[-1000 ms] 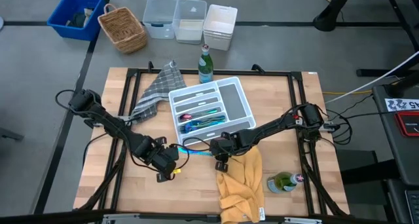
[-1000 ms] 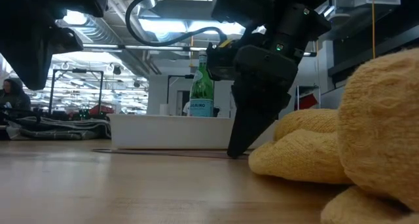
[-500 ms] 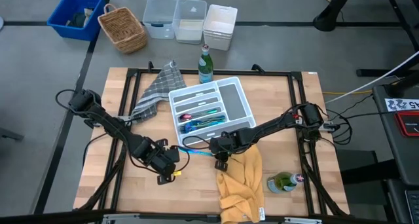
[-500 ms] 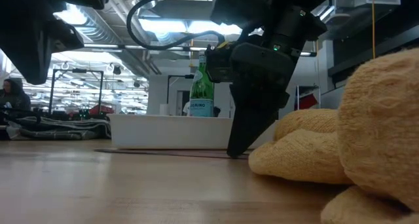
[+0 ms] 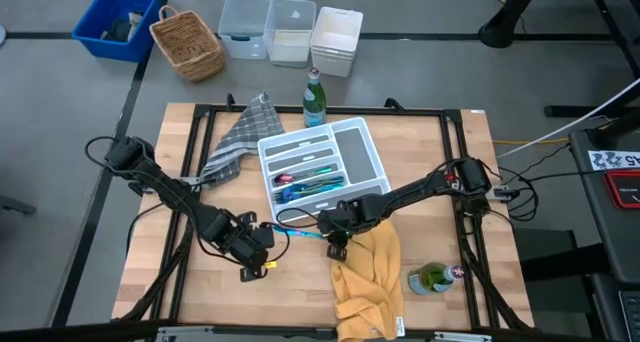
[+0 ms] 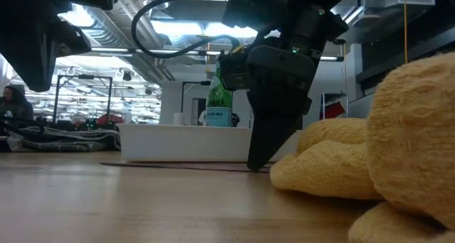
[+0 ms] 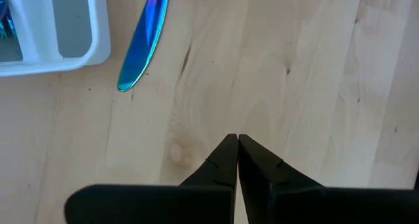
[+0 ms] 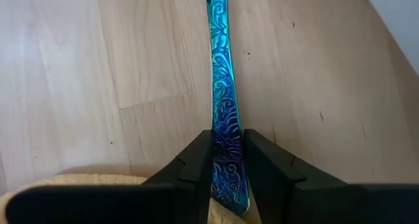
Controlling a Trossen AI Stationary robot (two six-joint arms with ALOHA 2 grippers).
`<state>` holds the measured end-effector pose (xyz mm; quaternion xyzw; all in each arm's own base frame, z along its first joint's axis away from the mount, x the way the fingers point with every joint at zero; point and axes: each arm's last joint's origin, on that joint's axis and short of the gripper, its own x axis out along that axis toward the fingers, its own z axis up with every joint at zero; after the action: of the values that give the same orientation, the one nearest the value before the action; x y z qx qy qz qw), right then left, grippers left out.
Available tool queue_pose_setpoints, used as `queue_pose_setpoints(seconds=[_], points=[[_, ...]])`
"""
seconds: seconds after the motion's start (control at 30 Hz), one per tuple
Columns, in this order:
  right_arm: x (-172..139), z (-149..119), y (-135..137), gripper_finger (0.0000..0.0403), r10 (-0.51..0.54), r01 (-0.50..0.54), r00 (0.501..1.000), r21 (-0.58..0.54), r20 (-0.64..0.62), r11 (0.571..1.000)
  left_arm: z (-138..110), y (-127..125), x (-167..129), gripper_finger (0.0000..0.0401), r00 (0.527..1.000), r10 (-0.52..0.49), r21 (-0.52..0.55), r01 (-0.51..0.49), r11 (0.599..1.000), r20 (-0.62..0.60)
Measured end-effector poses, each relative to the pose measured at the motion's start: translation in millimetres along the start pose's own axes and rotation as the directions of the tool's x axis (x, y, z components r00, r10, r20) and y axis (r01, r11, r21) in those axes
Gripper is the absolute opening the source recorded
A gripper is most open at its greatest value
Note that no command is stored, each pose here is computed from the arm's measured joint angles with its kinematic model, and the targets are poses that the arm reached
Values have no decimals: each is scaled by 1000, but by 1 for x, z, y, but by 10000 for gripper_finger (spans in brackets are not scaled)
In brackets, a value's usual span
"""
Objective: Sort silverware
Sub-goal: Put the table knife in the silverware tray
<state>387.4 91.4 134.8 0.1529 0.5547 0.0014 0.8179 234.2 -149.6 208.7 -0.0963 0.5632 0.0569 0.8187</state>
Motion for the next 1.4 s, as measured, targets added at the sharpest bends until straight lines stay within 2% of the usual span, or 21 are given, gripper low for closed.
queue_pose_setpoints(seconds=[0.6,0.73,0.97,1.4], points=[[-8,4,0,93,18,-15,997,46,-73,999,0,0,0,3,1000,1,0,-1,1000,0],[-15,14,4,92,-7,8,999,35,-40,999,0,0,0,3,1000,1,0,-1,1000,0],[-16,14,4,92,-17,18,999,14,-45,1000,0,0,0,3,1000,14,1,-14,1000,12],[-17,12,3,94,52,-49,993,31,-104,998,0,1,0,3,1000,21,1,-21,1000,17]])
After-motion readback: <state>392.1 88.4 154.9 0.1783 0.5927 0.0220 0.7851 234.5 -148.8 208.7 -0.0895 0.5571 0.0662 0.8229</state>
